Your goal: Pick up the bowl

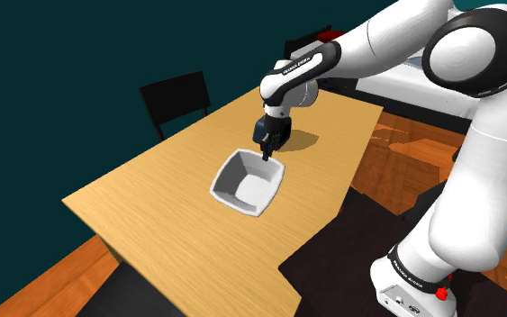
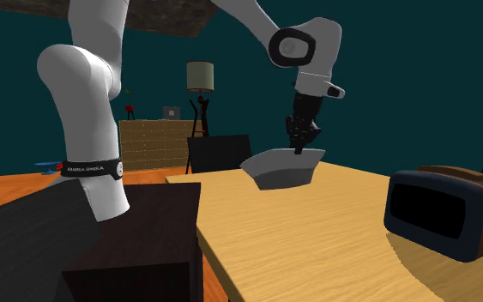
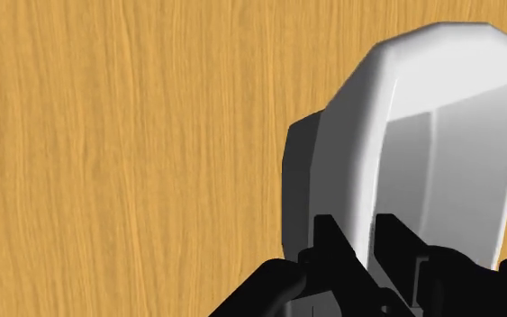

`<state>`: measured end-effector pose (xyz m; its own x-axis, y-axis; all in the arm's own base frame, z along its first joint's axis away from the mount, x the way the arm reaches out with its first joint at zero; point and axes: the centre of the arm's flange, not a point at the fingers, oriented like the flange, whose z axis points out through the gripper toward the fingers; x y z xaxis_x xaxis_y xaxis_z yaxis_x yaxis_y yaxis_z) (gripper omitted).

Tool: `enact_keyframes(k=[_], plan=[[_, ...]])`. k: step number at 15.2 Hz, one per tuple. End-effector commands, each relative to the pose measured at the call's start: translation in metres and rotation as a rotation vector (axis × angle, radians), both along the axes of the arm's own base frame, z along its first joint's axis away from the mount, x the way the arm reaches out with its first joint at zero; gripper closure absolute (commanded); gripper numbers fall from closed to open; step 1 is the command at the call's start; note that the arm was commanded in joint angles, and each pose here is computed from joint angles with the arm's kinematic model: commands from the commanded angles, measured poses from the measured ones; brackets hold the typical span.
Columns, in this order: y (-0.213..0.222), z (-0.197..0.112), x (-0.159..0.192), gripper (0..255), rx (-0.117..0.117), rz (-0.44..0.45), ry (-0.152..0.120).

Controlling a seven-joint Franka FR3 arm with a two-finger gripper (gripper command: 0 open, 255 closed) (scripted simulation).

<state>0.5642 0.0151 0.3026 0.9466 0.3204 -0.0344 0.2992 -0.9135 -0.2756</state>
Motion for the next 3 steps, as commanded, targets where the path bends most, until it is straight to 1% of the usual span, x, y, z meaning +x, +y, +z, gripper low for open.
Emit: enact_keyframes(k=[1,3], plan=[[-0.0002,0.0117,-0.0001,255,0.000,0.000,-0.001],[-0.0002,0.0125,-0.0001,255,0.000,0.000,-0.001]])
